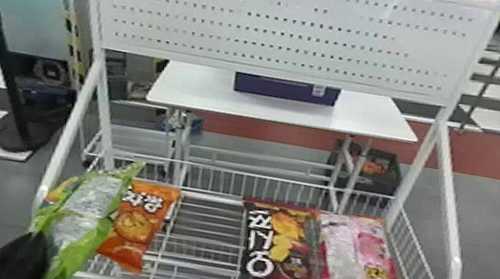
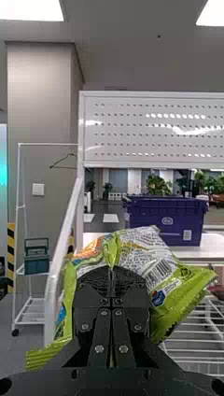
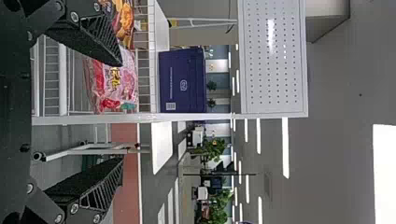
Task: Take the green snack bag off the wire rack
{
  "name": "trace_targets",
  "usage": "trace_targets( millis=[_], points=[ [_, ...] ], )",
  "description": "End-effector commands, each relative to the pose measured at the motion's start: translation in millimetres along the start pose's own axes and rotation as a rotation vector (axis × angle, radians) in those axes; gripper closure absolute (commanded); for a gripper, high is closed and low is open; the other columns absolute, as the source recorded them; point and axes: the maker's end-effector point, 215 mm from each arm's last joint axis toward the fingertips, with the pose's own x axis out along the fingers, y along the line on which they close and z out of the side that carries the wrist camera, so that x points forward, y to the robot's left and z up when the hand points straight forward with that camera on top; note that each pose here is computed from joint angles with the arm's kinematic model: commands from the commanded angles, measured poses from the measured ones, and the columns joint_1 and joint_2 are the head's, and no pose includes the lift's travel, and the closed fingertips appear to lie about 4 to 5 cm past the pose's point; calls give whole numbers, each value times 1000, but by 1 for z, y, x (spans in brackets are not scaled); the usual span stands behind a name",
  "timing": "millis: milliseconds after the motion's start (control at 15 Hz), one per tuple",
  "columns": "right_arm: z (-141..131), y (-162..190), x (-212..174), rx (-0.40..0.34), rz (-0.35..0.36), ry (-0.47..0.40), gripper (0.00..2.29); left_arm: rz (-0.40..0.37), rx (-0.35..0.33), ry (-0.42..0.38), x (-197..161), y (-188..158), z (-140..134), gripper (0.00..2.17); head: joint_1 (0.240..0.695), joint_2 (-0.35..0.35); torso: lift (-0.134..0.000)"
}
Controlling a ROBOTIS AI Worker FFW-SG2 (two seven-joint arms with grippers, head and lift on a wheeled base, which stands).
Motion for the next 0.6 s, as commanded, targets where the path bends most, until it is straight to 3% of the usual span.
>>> trace_targets(
  millis=[0,200,533],
  points=[
    [0,0,0,-1,0,-1,174,26,-4,-32,-20,23,11,1531,499,0,0],
    [0,0,0,0,1,0,174,29,0,-75,-41,35,25,1531,499,0,0],
    [1,1,1,0,1,-3,174,47,7,-78,-56,47,23,1531,499,0,0]
  ],
)
